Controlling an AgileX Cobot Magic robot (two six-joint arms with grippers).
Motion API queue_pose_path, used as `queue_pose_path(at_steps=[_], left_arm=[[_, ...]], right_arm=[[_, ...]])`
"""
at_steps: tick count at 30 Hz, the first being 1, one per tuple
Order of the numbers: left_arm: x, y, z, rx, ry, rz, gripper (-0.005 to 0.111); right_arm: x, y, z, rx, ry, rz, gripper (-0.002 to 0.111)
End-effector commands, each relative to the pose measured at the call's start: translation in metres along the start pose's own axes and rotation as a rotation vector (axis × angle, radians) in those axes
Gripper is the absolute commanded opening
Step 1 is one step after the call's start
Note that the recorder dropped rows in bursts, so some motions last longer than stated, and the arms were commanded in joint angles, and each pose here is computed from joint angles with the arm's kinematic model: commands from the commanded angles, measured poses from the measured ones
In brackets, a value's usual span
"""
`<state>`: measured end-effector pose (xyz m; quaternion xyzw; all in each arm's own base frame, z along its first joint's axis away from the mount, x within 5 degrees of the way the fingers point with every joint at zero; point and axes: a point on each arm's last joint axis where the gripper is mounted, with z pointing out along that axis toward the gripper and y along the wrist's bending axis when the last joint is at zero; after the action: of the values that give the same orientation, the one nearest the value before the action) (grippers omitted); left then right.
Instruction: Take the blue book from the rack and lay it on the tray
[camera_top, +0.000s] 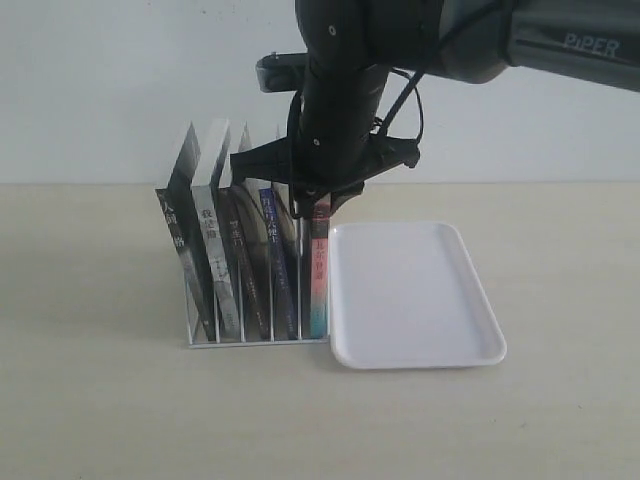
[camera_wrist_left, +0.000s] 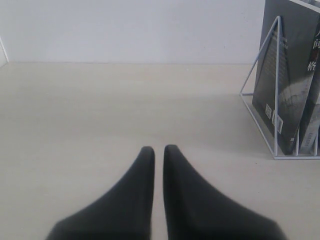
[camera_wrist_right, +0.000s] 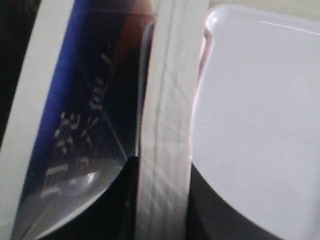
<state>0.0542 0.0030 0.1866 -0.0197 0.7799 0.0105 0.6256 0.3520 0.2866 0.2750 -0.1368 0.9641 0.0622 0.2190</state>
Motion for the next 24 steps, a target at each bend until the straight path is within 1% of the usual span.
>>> queue_pose_path(at_steps=[1, 7, 12, 17, 24], left_arm=[[0.001, 0.0, 0.0, 0.007, -0.002, 0.007, 0.006], [0.001, 0.0, 0.0, 0.007, -0.002, 0.007, 0.006], [0.001, 0.0, 0.0, 0.007, -0.002, 0.007, 0.006], [0.001, 0.0, 0.0, 0.007, -0.002, 0.007, 0.006], [0.001, 0.0, 0.0, 0.007, -0.002, 0.007, 0.006]], right_arm=[[-0.001, 0.001, -0.002, -0.013, -0.006, 0.018, 0.0], [-0.005, 0.001, -0.01, -0.007, -0.004, 0.026, 0.0], [-0.016, 0.0, -0.04, 0.004, -0.009, -0.007, 0.0], [-0.034, 0.002, -0.072, -0.027, -0.12, 0.001, 0.0], [-0.036, 0.002, -0.074, -0.023, -0.132, -0.002, 0.0]])
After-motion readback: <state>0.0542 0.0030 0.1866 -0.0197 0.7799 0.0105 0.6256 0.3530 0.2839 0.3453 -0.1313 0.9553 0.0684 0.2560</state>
